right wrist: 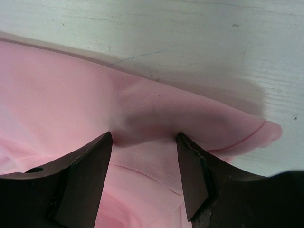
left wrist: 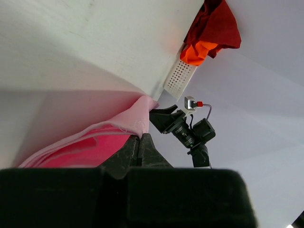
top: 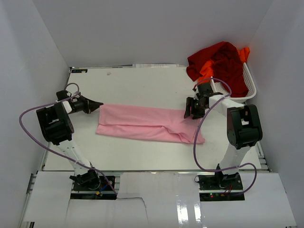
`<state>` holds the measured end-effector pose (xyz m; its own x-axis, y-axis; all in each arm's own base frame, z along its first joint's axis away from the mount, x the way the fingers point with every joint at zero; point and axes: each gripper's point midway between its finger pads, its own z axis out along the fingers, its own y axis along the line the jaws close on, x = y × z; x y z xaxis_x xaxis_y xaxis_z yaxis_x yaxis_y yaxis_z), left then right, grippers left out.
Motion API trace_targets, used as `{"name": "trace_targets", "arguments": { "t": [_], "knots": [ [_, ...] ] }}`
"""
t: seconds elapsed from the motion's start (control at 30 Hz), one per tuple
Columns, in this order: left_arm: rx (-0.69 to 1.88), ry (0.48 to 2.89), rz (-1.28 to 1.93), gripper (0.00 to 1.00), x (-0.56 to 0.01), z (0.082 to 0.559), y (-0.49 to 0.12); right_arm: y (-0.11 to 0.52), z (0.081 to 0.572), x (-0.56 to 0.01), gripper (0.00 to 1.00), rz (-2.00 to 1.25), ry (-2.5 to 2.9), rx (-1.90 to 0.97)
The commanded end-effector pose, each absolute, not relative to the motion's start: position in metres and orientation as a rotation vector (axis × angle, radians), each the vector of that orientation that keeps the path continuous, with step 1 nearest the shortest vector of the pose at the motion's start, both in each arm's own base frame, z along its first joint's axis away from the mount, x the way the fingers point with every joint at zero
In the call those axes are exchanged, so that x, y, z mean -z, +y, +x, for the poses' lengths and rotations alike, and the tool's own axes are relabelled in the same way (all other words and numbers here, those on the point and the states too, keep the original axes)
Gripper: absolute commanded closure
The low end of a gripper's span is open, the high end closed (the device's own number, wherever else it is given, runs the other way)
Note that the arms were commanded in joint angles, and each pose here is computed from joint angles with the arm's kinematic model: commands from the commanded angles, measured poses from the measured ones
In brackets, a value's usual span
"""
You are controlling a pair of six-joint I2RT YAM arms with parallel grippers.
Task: Fold and stack the t-shirts
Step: Fold the other side of the tshirt into a rectangle
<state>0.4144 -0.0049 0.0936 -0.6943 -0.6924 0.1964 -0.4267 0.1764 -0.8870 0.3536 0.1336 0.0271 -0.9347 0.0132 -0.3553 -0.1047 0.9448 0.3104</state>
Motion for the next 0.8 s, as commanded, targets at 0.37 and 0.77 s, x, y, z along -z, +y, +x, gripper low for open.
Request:
{"name": "trace_targets", "arguments": {
  "t": [0.37, 0.77],
  "knots": [
    [1.459, 2.257, -1.125, 0.95, -0.045, 0.427, 0.004, 0.136, 0.407, -0.024, 0.36, -0.074, 2.732, -0.399],
    [1.357, 2.272, -1.161, 0.95, -0.034, 0.418, 0.013, 0.148, 0.471, -0.021, 0.36, -0.107, 2.673, -0.407]
  ]
}}
